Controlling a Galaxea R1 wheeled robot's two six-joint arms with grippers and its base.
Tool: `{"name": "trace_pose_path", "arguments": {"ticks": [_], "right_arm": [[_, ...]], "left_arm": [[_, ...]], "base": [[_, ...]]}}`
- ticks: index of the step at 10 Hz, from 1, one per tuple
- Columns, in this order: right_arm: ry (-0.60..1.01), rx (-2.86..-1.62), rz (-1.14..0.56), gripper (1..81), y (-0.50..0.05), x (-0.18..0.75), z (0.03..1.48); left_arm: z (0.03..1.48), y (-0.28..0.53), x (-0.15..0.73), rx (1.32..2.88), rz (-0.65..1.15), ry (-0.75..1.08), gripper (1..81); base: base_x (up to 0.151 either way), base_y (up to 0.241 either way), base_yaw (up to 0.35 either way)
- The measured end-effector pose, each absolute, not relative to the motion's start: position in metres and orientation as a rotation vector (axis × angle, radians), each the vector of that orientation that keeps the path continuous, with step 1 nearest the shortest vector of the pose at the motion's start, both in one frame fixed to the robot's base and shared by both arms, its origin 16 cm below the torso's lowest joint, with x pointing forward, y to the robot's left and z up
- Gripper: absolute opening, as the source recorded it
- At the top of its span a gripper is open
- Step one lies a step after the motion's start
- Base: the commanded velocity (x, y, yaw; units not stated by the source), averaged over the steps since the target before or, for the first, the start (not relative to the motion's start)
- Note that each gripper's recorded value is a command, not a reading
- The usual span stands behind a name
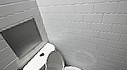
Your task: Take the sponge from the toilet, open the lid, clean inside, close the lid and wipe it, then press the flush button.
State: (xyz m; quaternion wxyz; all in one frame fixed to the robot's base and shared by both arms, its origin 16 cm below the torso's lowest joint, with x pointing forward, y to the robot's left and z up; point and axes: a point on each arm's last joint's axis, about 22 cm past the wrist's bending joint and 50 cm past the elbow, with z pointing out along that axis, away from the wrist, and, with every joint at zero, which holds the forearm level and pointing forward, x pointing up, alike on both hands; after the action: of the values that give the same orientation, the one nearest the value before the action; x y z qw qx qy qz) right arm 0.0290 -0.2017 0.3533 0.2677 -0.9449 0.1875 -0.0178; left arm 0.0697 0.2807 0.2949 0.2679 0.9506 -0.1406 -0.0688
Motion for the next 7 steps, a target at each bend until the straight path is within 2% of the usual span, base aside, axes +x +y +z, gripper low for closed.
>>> {"name": "trace_pose_path", "arguments": {"ticks": [2,7], "right_arm": [[0.504,-2.550,-0.047,1.0,-0.202,0.030,0.353],[0.506,-2.564,-0.047,1.0,-0.207,0.030,0.349]], "left_arm": [[0.274,0.266,0.059,2.704,-0.143,-0.428,81.1],[0.259,0.246,0.039,2.865,-0.160,-0.600,81.1]], "base": [[0.000,0.000,0.000],[0.000,0.000,0.000]]}}
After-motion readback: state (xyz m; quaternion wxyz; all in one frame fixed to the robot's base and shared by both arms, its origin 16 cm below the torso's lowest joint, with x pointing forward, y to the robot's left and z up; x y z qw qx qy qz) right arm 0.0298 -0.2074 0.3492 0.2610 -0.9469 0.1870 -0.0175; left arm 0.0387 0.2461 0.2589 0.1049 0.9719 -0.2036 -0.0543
